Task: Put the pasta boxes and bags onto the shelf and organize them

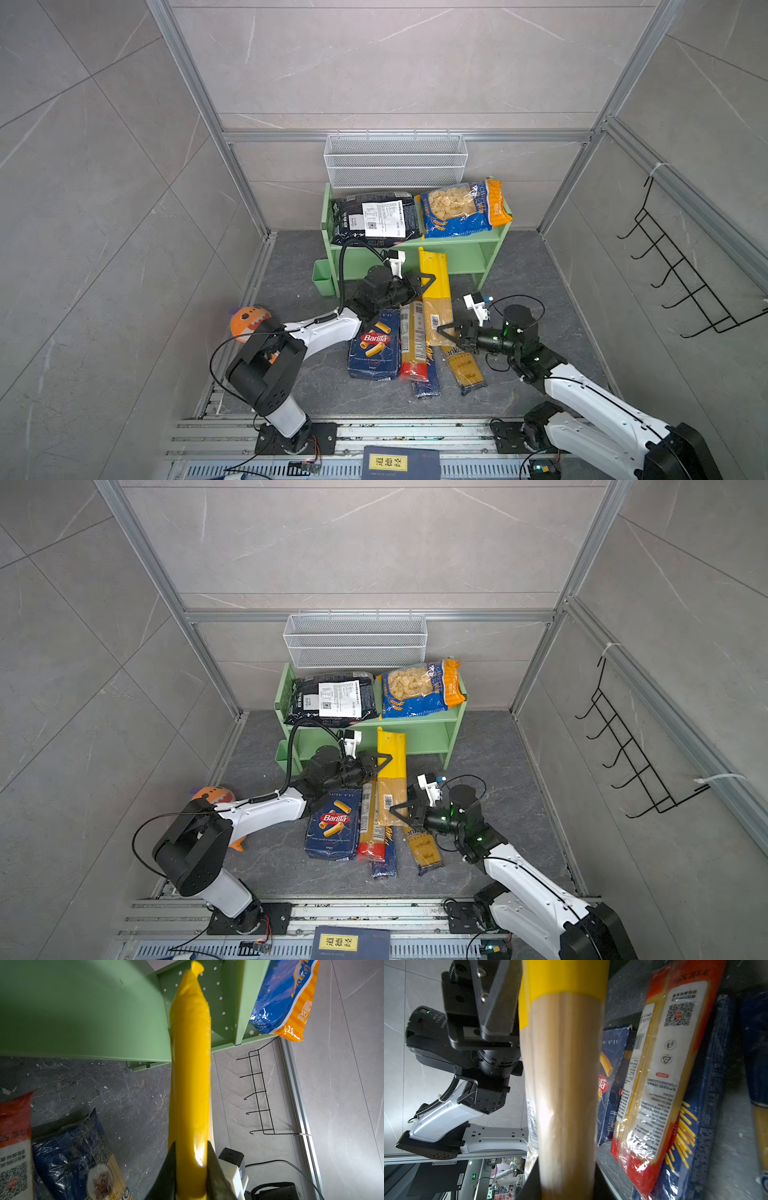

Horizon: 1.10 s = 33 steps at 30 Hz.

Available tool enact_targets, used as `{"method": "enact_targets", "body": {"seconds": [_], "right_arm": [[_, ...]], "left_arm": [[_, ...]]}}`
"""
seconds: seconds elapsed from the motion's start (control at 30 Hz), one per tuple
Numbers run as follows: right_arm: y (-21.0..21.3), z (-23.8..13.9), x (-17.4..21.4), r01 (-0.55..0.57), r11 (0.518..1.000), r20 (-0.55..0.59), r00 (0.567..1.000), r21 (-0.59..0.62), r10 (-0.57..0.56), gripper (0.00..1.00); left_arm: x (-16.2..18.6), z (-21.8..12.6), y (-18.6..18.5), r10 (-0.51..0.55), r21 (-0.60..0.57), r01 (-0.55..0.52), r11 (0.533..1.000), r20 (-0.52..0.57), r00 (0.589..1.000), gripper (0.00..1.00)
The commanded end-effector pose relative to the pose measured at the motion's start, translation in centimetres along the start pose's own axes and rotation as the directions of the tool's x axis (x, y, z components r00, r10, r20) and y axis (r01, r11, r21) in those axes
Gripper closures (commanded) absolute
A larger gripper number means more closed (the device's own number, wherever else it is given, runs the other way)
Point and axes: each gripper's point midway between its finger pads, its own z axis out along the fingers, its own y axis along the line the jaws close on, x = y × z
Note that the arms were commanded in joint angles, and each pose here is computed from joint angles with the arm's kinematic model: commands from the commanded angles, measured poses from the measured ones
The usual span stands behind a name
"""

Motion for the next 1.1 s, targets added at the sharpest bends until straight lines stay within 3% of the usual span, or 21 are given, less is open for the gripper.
{"method": "enact_targets", "body": {"seconds": [0.0,0.23,0.33,0.4,0.83,1.07], "right_arm": [[4.0,-0.4,-0.9,0.172,0.981,0.007,0.985,-0.086,-0.172,1.0],[4.6,0.7,-2.2,0.181,0.977,0.004,0.983,-0.11,-0.181,1.0],[4.6,0.8,-3.0,0.185,0.977,0.016,0.983,-0.103,-0.184,1.0],[4.7,0.8,-3.6,0.197,0.976,0.026,0.98,-0.096,-0.196,1.0],[2.7,0.2,-9.2,0.171,0.985,0.067,0.983,-0.011,-0.17,1.0],[1.4,0.2,-12.3,0.163,0.986,0.087,0.982,0.027,-0.165,1.0]], "left_arm": [[-3.1,-1.1,-4.8,0.072,0.128,-0.086,0.988,0.111,0.991,0.88],[-4.2,-0.8,-4.0,0.071,0.119,-0.086,0.989,0.123,0.99,0.49],[-4.8,-0.4,-3.6,0.06,0.119,-0.074,0.99,0.118,0.991,0.27],[-5.2,-0.1,-3.4,0.054,0.122,-0.068,0.99,0.113,0.992,0.21],[-5.9,0.5,-2.4,0.061,0.076,-0.066,0.995,0.067,0.996,0.01],[-4.0,-0.5,-0.3,0.017,0.045,-0.019,0.999,0.031,0.999,0.01]]}}
